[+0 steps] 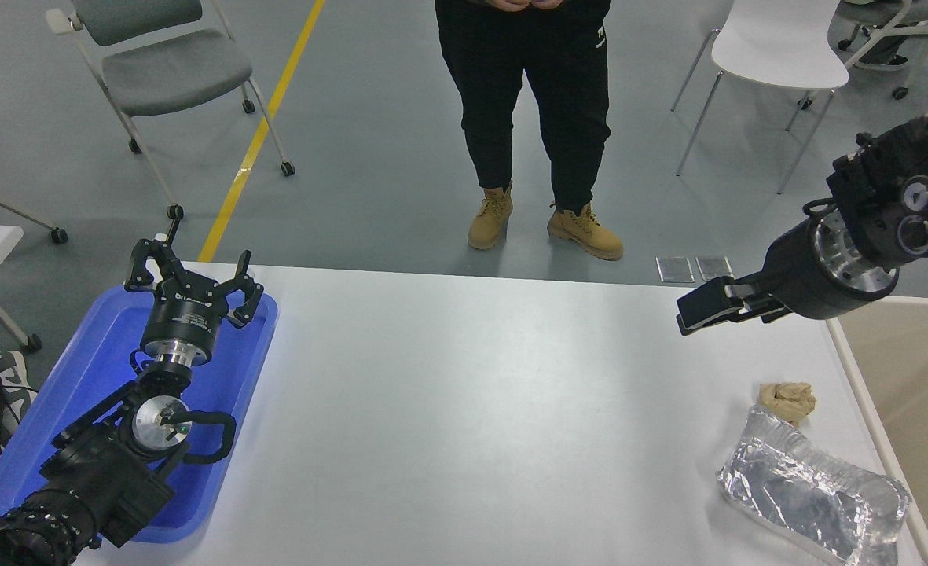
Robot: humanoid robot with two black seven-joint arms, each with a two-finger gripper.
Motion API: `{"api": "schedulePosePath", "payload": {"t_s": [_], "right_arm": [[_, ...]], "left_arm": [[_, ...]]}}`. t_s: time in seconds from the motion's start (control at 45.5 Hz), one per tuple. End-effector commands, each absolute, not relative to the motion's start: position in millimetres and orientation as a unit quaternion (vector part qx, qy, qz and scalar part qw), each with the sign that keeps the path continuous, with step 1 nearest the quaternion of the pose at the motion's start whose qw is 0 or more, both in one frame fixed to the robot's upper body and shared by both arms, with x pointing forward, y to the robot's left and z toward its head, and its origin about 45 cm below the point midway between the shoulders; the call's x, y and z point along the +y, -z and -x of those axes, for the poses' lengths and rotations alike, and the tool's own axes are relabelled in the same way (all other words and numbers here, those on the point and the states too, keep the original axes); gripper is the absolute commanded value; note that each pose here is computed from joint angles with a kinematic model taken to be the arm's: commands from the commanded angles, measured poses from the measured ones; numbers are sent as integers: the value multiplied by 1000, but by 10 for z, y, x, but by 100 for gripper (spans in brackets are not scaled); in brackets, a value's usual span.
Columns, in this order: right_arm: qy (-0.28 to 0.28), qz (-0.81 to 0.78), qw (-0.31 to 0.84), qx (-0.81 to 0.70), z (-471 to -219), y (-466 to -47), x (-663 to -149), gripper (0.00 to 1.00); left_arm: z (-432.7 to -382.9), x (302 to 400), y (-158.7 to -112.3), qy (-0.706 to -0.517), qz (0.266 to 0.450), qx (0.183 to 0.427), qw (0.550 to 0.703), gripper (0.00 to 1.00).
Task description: Pick up paper cup place in dustbin
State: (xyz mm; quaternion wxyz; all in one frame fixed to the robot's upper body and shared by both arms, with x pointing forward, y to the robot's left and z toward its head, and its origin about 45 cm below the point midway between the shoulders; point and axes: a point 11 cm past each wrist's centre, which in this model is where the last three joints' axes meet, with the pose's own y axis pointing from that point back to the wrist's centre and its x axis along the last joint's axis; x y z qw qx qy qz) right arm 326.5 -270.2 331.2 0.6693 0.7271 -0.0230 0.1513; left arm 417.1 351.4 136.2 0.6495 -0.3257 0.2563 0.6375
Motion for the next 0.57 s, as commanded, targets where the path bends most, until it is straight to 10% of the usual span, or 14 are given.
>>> {"api": "schedulePosePath", "payload": {"t_s": [0.0, 0.549], "right_arm": [[-88, -738, 668, 12, -3076, -3278, -2662, 100], [-45, -753, 656, 11, -2990, -3311, -2797, 100]], "left_arm": [[-4173, 3513, -1365, -637, 326, 256, 650, 100], [-4168, 3514, -1359, -638, 325, 257, 649, 100]]}}
